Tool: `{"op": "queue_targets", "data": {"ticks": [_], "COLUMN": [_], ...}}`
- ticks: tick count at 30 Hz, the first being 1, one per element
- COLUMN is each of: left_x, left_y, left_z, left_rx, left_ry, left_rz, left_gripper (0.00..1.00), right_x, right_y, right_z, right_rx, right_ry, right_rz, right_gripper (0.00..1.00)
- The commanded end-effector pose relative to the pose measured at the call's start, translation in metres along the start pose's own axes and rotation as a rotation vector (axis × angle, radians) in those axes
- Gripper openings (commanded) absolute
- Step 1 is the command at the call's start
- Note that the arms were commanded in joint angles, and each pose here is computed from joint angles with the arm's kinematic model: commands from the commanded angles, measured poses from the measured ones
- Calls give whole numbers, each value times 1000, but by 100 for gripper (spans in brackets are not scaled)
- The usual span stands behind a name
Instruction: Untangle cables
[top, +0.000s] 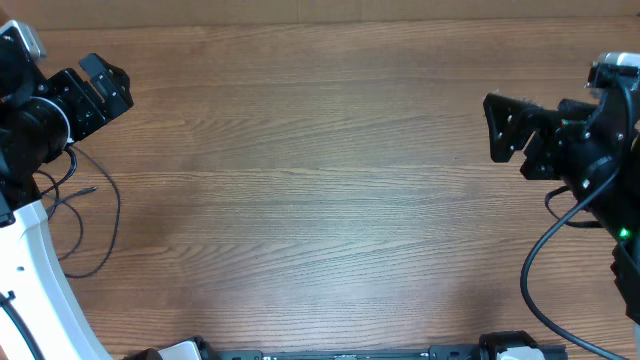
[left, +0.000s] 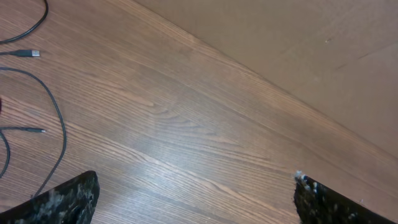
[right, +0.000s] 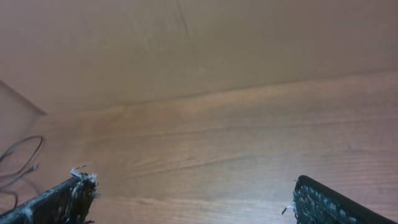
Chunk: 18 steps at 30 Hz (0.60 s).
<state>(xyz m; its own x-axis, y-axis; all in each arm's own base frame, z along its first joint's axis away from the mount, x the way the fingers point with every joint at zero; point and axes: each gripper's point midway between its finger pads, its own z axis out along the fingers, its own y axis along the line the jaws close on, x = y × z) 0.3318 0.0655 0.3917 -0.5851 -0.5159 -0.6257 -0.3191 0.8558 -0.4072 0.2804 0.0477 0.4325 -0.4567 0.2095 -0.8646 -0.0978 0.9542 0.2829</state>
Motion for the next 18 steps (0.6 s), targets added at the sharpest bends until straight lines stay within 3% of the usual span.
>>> {"op": "queue_targets", "data": {"ticks": [1,5,10,14,18], "left_x": [2,2,2,2,2], "left_y": [-3,-3,-3,-3,-3], "left_z": [1,1,1,1,1], "left_rx": [15,15,15,15,15], "left_ry": [9,9,9,9,9], "left_rz": [-6,-6,-6,-6,-6], "left_gripper": [99,100,100,100,100], "right_x": [-19,-29,-4,42,99], "right_y": [-1,1,-8,-34,-58], "right_z": [-11,-9,7,18,26], "right_rx": [21,-10,-34,-25,-4], "right_ry": [-86,-209,-304,-439,-481], "right_rz": [-13,-29,-40,-46,-45], "right_gripper": [100,100,100,100,100]}}
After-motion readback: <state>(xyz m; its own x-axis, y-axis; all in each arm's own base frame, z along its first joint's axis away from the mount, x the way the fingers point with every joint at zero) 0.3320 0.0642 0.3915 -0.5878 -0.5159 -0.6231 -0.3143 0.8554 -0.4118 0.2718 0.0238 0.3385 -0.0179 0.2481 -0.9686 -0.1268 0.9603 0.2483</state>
